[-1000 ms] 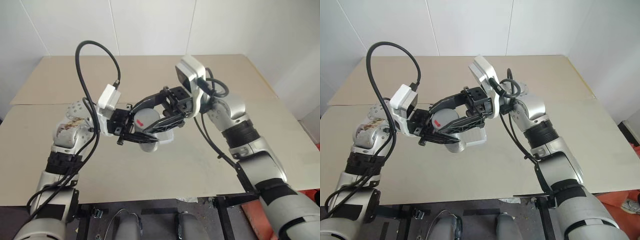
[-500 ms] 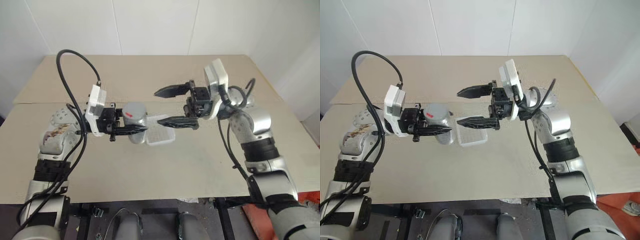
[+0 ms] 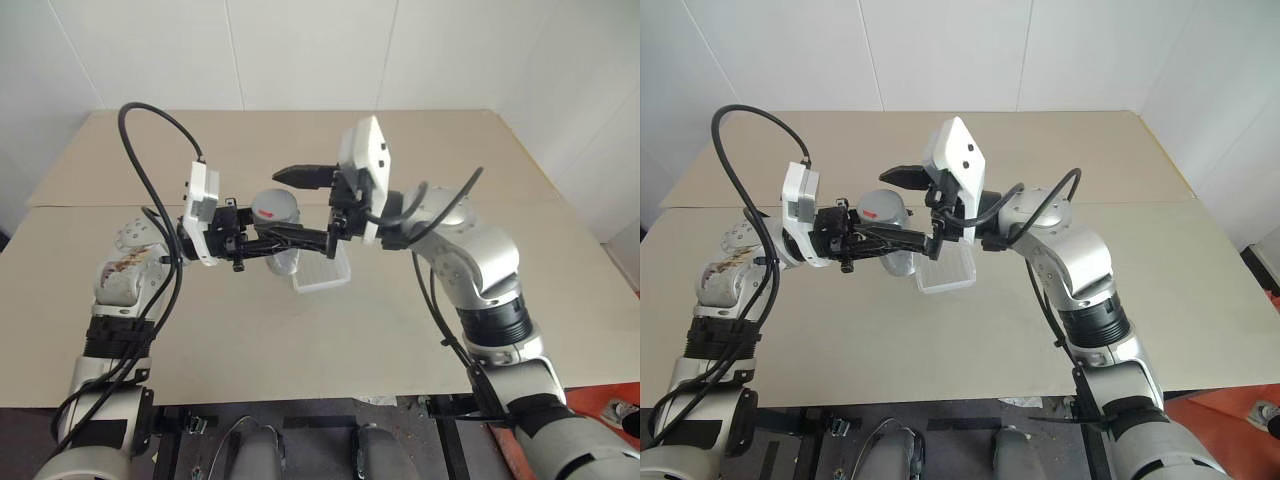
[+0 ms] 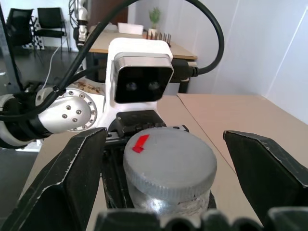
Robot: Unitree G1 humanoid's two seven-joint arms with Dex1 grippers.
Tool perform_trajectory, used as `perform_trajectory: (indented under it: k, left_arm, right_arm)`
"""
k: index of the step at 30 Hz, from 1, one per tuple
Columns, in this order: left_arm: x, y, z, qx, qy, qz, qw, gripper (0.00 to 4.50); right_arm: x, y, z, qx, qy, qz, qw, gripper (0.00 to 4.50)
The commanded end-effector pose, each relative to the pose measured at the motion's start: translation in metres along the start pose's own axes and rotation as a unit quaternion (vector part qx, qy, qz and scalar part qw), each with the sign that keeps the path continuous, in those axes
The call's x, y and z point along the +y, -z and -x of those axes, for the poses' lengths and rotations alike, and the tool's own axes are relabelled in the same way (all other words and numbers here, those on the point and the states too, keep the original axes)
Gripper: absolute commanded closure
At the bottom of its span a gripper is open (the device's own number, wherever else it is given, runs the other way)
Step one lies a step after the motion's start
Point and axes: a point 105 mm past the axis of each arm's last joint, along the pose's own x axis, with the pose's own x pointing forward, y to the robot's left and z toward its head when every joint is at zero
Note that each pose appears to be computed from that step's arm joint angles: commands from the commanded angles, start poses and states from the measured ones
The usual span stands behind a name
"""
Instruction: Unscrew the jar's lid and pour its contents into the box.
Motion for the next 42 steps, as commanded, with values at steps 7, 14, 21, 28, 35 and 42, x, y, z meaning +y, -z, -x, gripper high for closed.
perform_trajectory:
  k: [7,14,21,28,35,42]
  left_arm:
    - [-0.004,-0.017,0.002,-0.010,0.023,-0.028,0.999,2.46]
    - [-0.008,-0.020,0.007,-0.011,0.036,-0.030,0.999,2.46]
    - [-0.016,-0.025,0.022,-0.018,0.064,-0.025,0.997,2.46]
    - [-0.021,-0.025,0.032,-0.014,0.077,-0.015,0.997,2.46]
    - [-0.021,-0.025,0.038,-0.016,0.076,-0.011,0.997,2.46]
    - [-0.011,-0.021,0.026,-0.021,0.072,-0.013,0.997,2.46]
  right_arm:
    - [-0.016,-0.010,-0.015,-0.008,0.018,0.007,1.000,0.01]
    - [-0.022,-0.005,-0.007,-0.004,0.019,-0.002,1.000,0.01]
    - [-0.026,-0.005,0.013,-0.001,0.011,0.003,1.000,0.01]
    - [-0.033,-0.003,0.034,0.003,0.029,0.001,1.000,0.01]
    - [-0.035,-0.004,0.051,0.007,0.031,0.008,0.999,0.01]
    - [-0.005,-0.020,0.043,-0.013,-0.030,0.024,0.999,0.01]
